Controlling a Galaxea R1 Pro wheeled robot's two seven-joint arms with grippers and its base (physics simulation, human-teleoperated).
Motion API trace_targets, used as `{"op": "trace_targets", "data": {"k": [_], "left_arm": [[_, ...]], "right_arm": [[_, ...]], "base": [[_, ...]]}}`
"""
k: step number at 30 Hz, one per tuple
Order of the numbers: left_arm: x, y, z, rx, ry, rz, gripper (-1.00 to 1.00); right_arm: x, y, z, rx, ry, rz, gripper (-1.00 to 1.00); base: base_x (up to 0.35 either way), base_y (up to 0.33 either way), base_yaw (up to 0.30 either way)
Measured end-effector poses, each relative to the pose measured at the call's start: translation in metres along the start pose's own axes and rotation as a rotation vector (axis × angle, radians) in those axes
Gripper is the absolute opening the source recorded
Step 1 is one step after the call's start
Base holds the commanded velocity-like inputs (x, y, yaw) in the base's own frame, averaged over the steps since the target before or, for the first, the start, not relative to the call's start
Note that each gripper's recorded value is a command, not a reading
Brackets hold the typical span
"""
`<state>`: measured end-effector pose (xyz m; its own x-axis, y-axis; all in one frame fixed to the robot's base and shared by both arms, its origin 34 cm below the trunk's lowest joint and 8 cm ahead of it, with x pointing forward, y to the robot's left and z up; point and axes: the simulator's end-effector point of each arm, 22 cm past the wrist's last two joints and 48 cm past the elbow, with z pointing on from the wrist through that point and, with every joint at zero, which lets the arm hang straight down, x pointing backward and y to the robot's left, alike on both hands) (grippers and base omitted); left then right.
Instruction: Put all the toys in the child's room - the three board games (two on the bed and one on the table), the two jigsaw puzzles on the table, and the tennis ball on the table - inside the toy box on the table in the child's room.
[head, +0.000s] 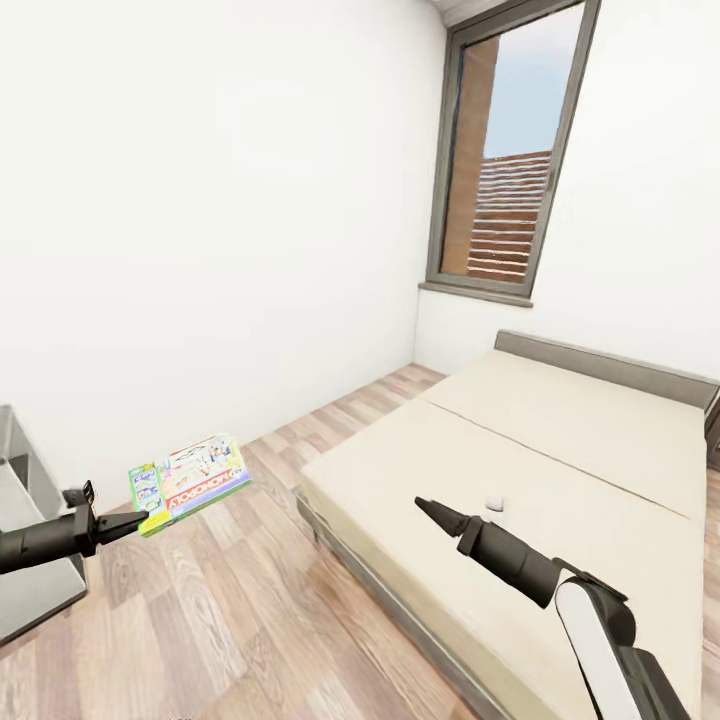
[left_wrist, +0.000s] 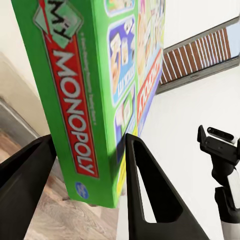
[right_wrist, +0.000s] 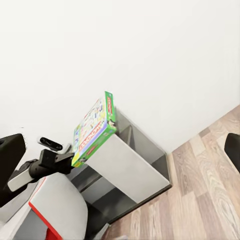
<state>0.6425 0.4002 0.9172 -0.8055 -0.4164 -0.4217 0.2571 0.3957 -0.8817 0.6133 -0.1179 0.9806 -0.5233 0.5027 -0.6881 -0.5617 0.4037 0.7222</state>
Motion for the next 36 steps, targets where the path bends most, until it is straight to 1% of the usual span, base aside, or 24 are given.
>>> {"op": "trace_targets", "data": {"k": [14,22,36], "left_arm": [[-0.012,-0.026,-0.007,0.008,-0.008,0.011,-1.00],[-0.017,-0.038,-0.010,0.010,-0.011,0.013,-1.00],[-0.024,-0.056,-0.013,0.011,-0.008,0.013,-1.00]], "right_arm": [[-0.017,0.021,0.001,-0.007,-0.004,-0.011,1.00],[-0.027,0.031,0.001,-0.008,-0.009,-0.014,1.00],[-0.040,0.047,0.002,-0.009,-0.006,-0.013,1.00]], "base": [[0.004,0.003,0.209],[0.000,0.000,0.074],[0.000,0.000,0.266]]}}
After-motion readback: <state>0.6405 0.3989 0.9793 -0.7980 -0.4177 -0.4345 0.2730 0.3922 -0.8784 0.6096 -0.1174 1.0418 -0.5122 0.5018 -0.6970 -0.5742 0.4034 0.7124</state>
